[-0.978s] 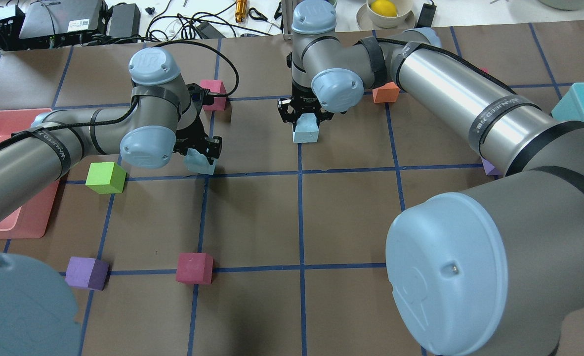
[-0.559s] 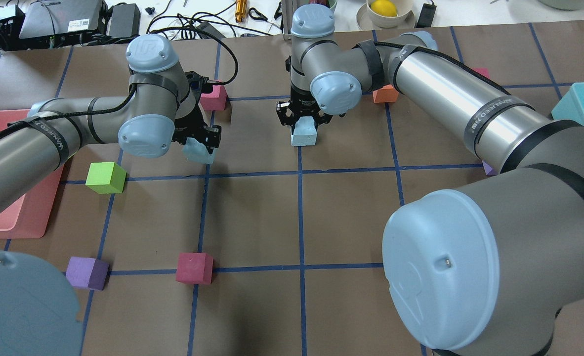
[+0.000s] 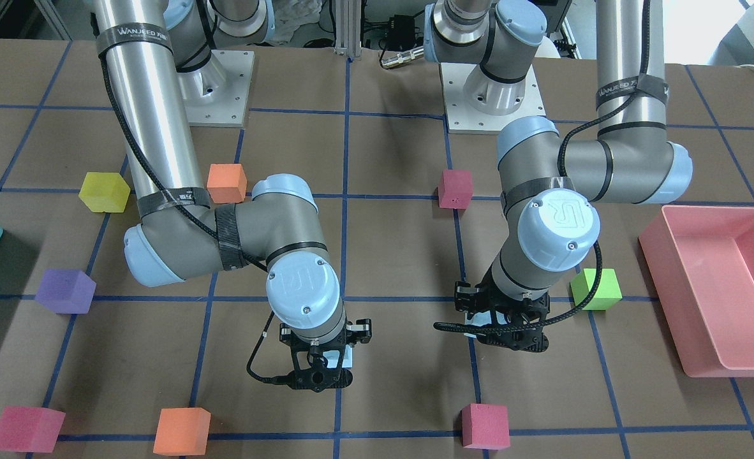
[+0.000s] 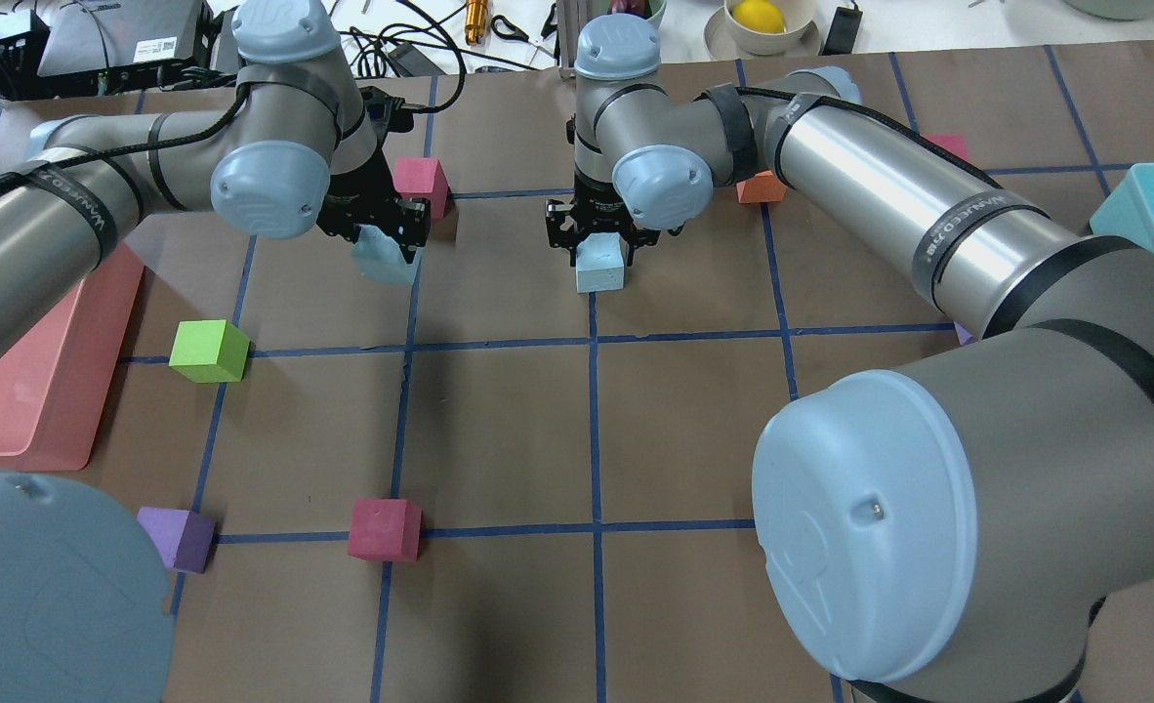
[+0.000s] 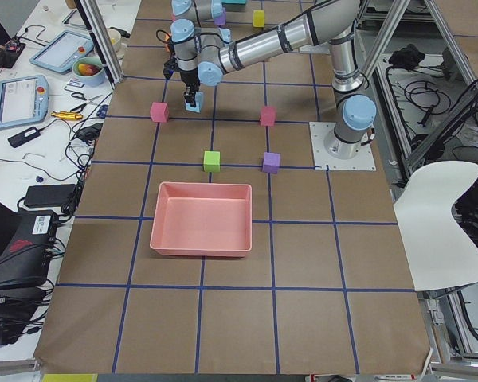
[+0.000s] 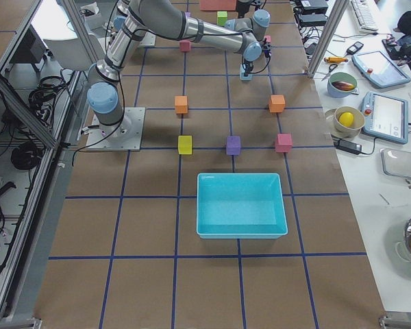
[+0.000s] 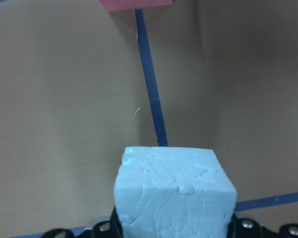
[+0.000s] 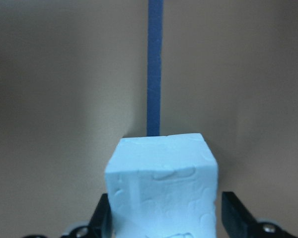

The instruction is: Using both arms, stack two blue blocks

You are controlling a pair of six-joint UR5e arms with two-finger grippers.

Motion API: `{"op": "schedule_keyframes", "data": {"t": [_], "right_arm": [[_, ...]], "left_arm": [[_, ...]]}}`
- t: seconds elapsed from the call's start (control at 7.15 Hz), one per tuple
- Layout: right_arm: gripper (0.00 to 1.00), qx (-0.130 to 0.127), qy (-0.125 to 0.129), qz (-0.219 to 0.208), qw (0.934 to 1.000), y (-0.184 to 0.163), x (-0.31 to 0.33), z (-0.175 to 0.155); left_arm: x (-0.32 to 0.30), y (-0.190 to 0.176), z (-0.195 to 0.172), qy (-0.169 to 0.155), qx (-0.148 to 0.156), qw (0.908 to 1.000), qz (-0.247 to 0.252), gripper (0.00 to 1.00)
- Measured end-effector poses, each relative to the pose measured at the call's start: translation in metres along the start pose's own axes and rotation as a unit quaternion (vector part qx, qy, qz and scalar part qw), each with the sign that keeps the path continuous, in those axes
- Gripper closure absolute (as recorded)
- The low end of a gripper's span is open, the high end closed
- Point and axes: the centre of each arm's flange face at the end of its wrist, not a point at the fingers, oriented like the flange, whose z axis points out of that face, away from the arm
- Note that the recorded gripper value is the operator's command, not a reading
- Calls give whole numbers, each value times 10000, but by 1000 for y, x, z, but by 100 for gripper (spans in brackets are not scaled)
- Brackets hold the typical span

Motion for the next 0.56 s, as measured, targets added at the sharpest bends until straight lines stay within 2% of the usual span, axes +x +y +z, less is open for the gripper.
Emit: {"op": "schedule_keyframes", "data": {"t": [0.28, 0.56], "right_arm": [[0, 65, -5, 43, 10000, -2, 0, -5], [0, 255, 26, 41, 9997, -7, 5, -44]], "left_arm": [[-2, -9, -13, -9, 37, 10000, -20, 100], [6, -16, -18, 47, 57, 9997, -213, 100]]}}
